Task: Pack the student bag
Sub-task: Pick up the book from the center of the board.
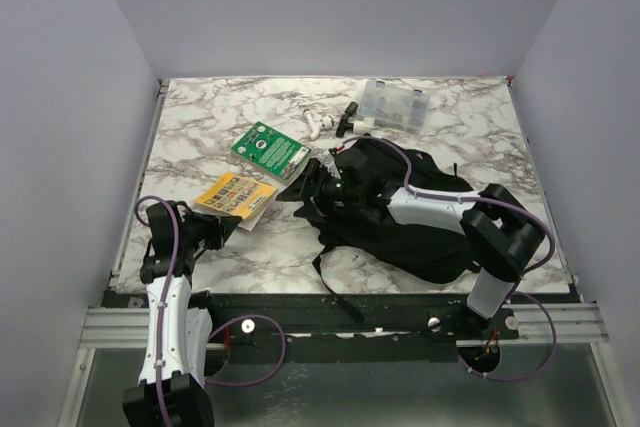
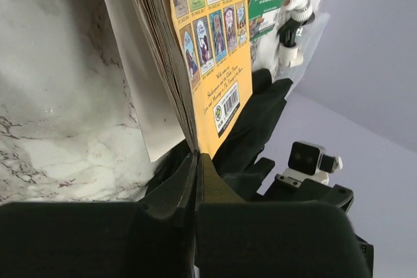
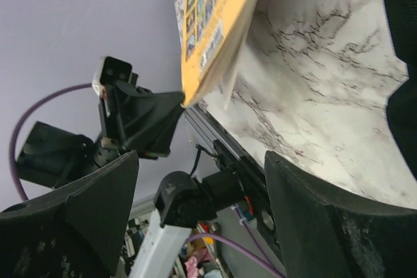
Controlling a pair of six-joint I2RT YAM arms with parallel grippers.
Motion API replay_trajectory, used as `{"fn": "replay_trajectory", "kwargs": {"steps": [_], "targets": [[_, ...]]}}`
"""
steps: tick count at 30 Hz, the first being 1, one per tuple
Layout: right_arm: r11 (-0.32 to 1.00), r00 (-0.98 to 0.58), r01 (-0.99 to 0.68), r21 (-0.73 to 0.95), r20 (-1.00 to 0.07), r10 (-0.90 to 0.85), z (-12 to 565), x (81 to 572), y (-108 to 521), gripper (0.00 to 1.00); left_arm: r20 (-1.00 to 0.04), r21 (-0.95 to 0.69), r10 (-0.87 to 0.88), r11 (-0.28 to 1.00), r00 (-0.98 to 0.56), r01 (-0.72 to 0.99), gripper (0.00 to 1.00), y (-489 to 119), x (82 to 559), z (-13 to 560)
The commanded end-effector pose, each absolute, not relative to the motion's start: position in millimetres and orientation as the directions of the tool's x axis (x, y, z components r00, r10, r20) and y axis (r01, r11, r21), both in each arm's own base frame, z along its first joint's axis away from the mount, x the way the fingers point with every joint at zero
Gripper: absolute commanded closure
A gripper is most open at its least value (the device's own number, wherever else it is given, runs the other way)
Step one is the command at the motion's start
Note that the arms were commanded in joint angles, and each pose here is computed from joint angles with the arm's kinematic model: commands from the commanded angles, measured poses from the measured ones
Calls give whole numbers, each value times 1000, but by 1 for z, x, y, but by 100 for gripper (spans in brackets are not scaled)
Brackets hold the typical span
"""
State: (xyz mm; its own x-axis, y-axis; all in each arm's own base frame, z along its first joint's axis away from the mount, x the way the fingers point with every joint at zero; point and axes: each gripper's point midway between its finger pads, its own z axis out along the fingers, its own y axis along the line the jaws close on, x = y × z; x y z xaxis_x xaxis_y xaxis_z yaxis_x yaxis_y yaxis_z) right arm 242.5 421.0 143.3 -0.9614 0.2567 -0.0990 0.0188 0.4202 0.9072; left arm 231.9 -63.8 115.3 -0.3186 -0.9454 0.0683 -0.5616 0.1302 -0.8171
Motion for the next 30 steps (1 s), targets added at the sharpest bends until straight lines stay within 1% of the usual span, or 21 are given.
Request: {"fn": "replay_trajectory", "kwargs": {"steps": [1, 6, 10, 13, 19, 21, 24, 28, 30], "targets": [[390, -939, 98, 915, -44, 340, 154, 257, 440, 19, 136, -848, -917, 87, -374, -522, 100, -78, 229, 125], [426, -935, 125, 896, -37, 352, 134, 260, 450, 19, 163, -858, -903, 69, -398, -510, 100, -84, 227, 127], [487, -925, 137, 862, -65, 374, 117, 263, 451, 19, 183, -864, -889, 59, -421, -500, 100, -89, 224, 128], [509, -923, 146, 849, -67, 378, 104, 265, 452, 21, 195, -868, -882, 47, -428, -494, 100, -92, 221, 128], [513, -937, 130, 849, -64, 343, 92, 263, 465, 25, 228, -872, -866, 22, -446, -490, 100, -98, 215, 126], [533, -945, 123, 837, -66, 322, 88, 261, 470, 25, 239, -872, -862, 12, -448, -489, 100, -100, 214, 124], [508, -948, 138, 850, -36, 316, 86, 257, 477, 25, 249, -876, -848, 9, -468, -483, 100, -104, 211, 126], [471, -950, 159, 868, 4, 313, 88, 255, 487, 32, 246, -878, -842, 16, -480, -479, 100, -107, 209, 126], [437, -948, 167, 884, 23, 316, 95, 254, 492, 40, 245, -878, -839, 21, -486, -479, 100, -108, 208, 125]]}}
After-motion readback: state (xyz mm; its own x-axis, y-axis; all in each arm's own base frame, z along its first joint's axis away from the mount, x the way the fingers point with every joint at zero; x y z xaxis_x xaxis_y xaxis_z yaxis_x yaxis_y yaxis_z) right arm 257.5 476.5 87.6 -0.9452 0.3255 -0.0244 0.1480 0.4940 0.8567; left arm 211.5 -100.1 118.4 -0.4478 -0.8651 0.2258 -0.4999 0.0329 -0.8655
